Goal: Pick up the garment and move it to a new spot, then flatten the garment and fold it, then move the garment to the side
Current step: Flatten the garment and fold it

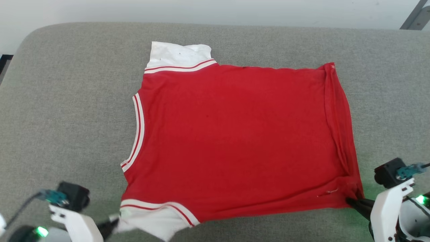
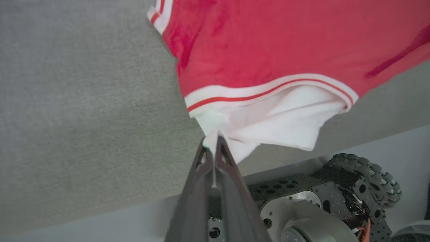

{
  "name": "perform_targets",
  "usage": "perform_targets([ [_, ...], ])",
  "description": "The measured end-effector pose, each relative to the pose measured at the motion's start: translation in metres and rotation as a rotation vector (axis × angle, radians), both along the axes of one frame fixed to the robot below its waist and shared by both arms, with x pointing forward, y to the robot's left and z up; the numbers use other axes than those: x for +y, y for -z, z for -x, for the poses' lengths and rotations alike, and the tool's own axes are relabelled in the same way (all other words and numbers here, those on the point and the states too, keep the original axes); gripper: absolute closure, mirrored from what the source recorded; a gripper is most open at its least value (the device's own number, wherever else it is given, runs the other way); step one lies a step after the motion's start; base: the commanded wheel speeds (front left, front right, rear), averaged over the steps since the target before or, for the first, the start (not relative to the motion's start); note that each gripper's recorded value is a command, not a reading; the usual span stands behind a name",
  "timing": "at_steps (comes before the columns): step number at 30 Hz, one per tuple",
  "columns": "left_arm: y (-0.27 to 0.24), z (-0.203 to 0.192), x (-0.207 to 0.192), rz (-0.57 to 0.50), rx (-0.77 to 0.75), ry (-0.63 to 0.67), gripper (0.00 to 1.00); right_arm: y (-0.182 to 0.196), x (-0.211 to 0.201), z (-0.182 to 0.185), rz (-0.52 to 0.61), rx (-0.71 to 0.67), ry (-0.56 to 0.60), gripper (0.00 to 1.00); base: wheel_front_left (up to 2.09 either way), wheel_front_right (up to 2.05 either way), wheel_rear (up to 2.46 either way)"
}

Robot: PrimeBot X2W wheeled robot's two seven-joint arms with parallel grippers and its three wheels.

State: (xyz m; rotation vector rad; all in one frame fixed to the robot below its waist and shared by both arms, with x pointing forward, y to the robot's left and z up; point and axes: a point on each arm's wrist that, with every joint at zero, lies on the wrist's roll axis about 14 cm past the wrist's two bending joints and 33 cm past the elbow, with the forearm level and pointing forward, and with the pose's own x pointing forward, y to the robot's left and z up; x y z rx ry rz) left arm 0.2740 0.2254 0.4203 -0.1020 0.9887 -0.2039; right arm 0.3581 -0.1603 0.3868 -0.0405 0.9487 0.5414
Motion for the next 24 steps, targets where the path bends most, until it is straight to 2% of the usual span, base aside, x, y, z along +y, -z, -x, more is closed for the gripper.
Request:
perform_targets([
  [6,-0.049,-0.056,0.02,-0.107,-0.213,0.043,1.0,-0.029,0.004,-0.019,-0.023,-0.1,0.039,1.0,0.0,0.0,0.0],
  [14,-0.084,-0.139,0.025,-0.193,-0.391,0.15,1.0,-0.068,0.014,-0.08,-0.008,-0.259,0.061,1.0,0.0,0.0,0.0],
  [19,-0.076,-0.188,0.022,-0.195,-0.416,0.183,1.0,-0.064,0.016,-0.118,0.025,-0.276,0.075,1.0,0.0,0.0,0.0],
  [24,-0.04,-0.216,0.021,-0.166,-0.337,0.181,1.0,-0.034,0.019,-0.137,0.048,-0.202,0.093,1.0,0.0,0.0,0.0],
])
